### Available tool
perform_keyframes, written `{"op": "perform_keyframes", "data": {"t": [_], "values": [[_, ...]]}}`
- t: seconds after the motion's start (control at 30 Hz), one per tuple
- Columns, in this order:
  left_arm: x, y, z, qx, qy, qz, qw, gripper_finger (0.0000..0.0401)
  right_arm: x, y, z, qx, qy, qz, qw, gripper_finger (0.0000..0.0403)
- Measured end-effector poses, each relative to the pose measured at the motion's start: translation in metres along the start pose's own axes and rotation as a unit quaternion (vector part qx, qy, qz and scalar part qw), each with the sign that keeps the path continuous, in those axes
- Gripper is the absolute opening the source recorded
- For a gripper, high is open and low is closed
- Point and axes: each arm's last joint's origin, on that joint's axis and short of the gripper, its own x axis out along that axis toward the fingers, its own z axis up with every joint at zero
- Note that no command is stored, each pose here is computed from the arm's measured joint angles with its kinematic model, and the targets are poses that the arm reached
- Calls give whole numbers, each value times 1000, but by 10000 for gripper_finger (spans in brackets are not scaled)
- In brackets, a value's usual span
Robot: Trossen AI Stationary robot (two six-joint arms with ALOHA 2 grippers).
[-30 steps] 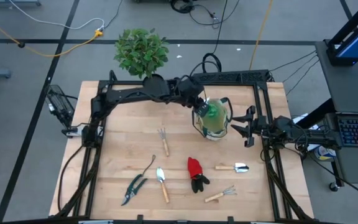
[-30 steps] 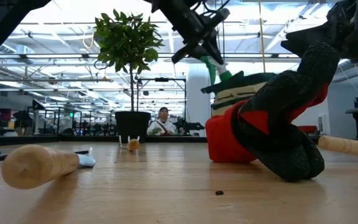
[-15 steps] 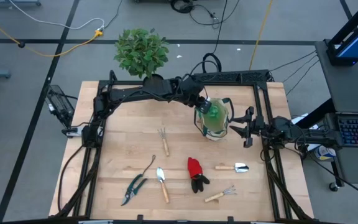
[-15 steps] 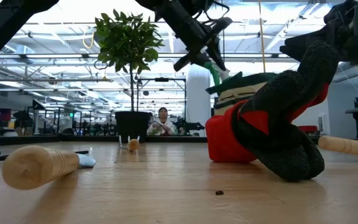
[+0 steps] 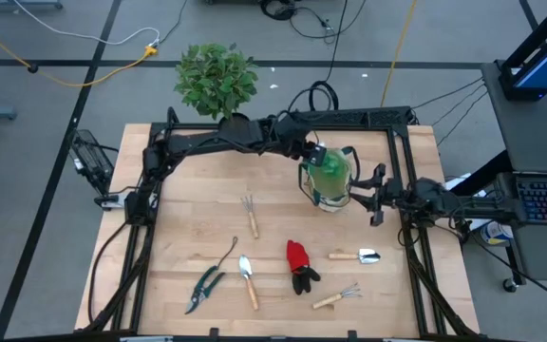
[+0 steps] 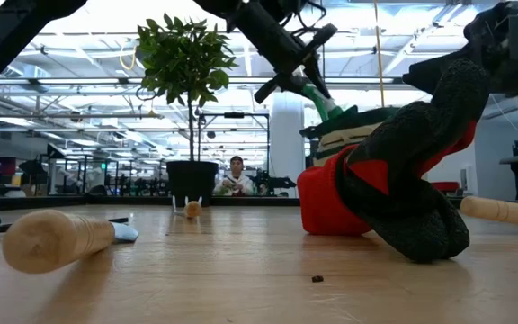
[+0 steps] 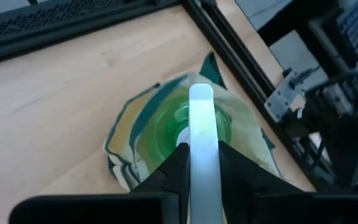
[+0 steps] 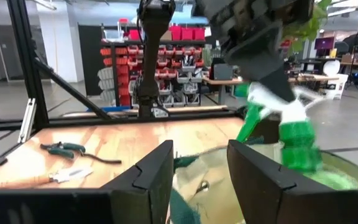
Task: Pick & Place Garden tools in Gardening bag
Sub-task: Put the green spray bottle into the light brown gardening bag
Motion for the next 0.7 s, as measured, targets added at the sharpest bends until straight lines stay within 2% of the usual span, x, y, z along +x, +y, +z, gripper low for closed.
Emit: {"op": "perform_keyframes", "data": {"t": [0.17,0.37,0.5,0.57,0.7], "values": [[-1,-2,-2,-18,1,2,1000,73,3,0,-4,-5,20,-2,1000,137],[-1,1,-9,-12,22,36,999,74,6,0,-14,-9,74,-3,997,136],[-1,3,-7,1,16,40,999,75,9,0,-18,-12,95,-3,995,134],[-1,4,-6,-4,16,40,999,75,10,0,-19,-30,97,1,995,134],[-1,4,-6,-13,17,38,999,75,13,1,-15,-107,75,7,991,134]]}}
